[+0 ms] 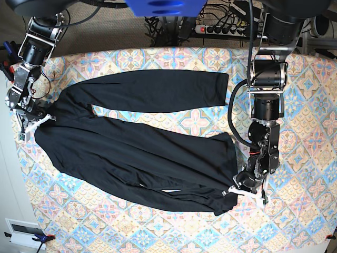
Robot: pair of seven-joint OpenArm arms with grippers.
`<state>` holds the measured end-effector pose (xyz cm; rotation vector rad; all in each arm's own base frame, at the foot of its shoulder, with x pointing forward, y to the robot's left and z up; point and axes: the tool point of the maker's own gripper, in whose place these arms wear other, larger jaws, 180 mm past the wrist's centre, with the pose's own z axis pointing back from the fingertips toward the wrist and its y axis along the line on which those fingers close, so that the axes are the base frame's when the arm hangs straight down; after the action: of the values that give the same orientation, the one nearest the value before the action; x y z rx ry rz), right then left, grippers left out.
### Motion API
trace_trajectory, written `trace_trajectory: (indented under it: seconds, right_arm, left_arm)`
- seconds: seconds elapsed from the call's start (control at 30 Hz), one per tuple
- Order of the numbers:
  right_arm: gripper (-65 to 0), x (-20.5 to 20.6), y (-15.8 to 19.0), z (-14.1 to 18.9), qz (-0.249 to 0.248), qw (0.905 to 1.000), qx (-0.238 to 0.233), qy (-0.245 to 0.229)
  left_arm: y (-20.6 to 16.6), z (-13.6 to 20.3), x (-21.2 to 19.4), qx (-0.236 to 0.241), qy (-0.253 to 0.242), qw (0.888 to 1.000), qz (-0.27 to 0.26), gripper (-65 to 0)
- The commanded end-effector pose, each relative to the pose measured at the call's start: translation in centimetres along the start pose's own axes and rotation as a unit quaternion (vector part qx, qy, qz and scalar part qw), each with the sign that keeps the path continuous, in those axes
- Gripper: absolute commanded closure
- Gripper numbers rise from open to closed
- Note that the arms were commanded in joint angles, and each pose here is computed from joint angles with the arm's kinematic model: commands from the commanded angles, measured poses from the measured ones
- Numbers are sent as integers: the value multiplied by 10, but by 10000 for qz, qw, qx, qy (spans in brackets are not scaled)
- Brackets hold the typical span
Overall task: Layout the t-shirt on the table in an organized manner, then fold the t-shirt properly
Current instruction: 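Regrasp the shirt edge with the left gripper and pull it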
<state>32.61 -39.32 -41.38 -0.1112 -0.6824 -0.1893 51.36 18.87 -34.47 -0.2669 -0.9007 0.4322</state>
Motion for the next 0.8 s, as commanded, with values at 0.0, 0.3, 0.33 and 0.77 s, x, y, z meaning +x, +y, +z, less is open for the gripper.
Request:
trace_trajectory:
  seconds: [0.0,0.3,0.33,0.77]
  right_arm:
    - [0,26,-12,8,33,9994,-111,-319]
    - [0,25,-12,8,33,9994,-111,-312]
    - [0,26,-12,8,32,9994,-110,-319]
    - [0,27,-10,7,32,9994,-99,-330]
  left_arm:
    - [-9,3,29,-91,-344,9994,0,-8]
    - [49,11,20,898,-324,9945,442,-151]
    - [53,15,12,893,-240,9948,420,-148]
    - [44,68,-66,103,590,9966,566,-148]
